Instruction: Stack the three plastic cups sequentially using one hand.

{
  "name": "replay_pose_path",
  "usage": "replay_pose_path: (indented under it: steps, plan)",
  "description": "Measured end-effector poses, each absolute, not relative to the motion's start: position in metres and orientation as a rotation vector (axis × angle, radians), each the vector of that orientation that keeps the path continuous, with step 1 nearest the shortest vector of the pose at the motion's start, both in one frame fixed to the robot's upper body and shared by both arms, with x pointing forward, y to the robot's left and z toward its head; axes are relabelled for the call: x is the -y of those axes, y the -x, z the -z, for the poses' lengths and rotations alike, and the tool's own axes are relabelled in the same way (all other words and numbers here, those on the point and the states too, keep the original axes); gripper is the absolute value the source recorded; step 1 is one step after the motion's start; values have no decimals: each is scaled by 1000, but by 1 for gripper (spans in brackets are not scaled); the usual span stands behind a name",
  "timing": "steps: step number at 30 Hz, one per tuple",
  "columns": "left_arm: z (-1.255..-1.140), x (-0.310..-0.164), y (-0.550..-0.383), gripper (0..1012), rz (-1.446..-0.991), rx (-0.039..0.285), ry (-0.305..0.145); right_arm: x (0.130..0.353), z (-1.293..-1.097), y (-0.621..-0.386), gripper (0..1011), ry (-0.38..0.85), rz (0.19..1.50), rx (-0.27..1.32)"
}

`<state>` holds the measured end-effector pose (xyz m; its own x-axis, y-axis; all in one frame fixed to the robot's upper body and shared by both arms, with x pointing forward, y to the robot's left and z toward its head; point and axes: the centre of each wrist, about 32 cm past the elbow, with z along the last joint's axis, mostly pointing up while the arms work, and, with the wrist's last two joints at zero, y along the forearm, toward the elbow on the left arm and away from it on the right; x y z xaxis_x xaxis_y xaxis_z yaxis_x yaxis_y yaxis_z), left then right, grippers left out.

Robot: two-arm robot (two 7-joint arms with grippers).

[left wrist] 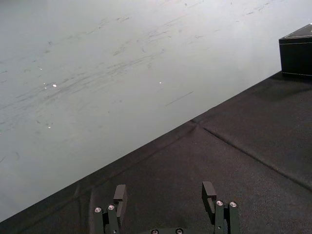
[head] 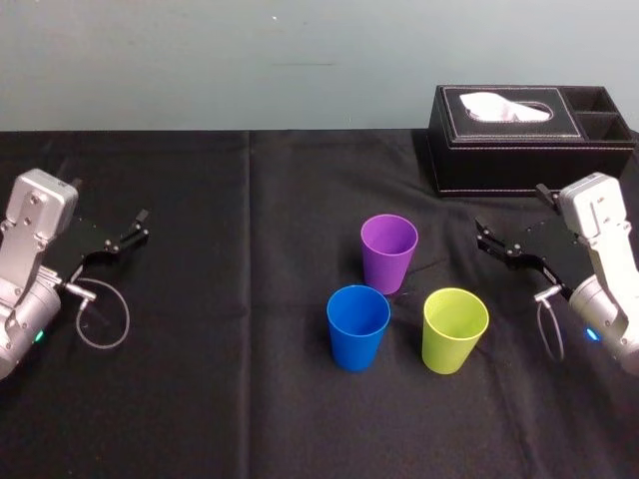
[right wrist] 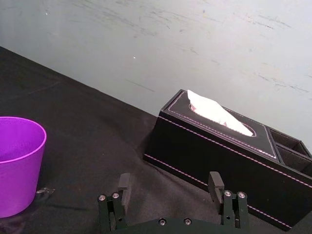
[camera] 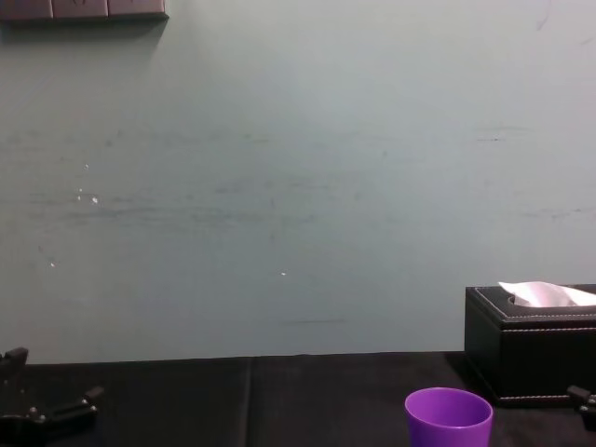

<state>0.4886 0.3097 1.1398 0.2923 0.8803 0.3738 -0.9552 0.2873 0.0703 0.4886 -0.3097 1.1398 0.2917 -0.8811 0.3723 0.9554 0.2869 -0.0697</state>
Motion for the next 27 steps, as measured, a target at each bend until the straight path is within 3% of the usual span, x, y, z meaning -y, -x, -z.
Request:
replay_pose_path:
  steps: [14, 27]
  plan:
    - [-1140, -310, -489, 1011, -1248, 285, -305, 327, -1152, -467, 1004, 196, 1202, 235]
    - [-1140, -310, -489, 1011, -1248, 285, -304, 343, -1167, -420, 1004, 188, 1099, 235]
